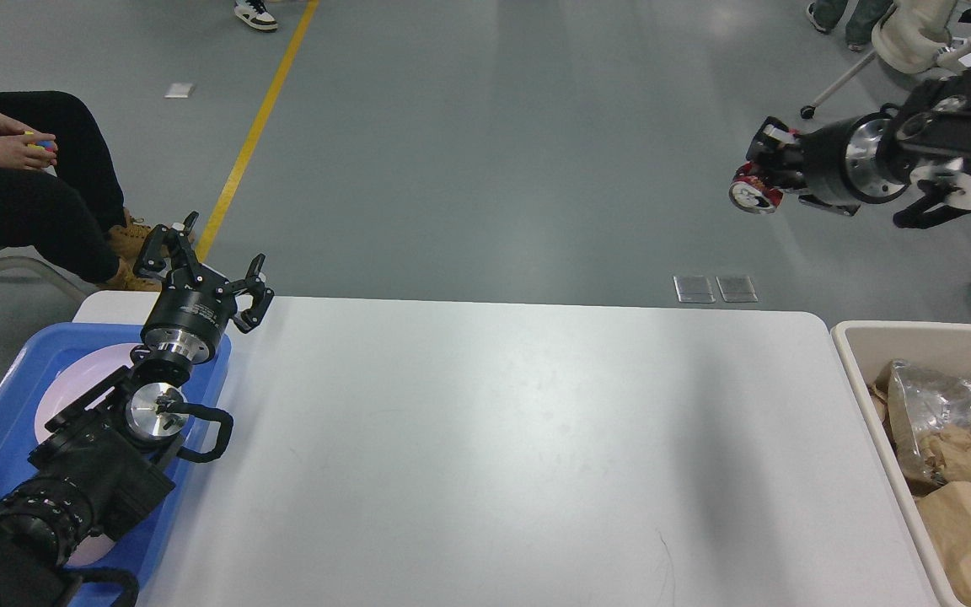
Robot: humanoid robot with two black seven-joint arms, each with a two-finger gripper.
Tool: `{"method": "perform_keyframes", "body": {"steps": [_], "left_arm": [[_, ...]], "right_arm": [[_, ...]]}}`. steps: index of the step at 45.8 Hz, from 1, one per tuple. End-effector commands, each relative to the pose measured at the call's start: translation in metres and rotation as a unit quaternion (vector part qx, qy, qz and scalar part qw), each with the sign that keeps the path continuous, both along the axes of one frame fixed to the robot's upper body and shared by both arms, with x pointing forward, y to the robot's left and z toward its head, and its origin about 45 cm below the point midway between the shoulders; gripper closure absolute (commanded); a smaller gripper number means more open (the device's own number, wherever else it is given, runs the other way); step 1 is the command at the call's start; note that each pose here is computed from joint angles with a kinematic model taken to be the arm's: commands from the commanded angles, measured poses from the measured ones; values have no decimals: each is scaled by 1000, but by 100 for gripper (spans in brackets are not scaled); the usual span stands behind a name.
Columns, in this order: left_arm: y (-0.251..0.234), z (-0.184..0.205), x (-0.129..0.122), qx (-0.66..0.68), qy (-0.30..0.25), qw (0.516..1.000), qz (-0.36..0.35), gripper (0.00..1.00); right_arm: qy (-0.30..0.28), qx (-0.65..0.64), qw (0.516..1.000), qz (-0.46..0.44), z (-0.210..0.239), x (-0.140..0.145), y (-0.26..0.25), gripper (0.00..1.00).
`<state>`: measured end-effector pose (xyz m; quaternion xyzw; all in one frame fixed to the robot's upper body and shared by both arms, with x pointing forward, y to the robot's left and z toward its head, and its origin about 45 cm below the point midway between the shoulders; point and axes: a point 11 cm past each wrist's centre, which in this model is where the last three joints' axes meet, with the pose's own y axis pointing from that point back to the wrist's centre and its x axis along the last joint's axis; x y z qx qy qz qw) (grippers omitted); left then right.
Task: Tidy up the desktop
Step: 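Carry the red can with the right gripper and drop it in the bin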
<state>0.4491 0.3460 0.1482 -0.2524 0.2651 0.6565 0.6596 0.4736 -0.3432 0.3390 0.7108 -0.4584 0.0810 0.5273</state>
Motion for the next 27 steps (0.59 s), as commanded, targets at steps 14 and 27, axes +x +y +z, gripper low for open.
{"method": "perform_keyframes", "body": {"steps": [14, 27], "left_arm": [[0, 0, 0, 0, 0, 1000, 0, 3], [0, 0, 0, 0, 0, 1000, 0, 4]], "right_arm": [[57, -133, 967, -208, -155, -85, -199, 99], [65, -110, 944, -305, -211, -151, -246, 0]]}}
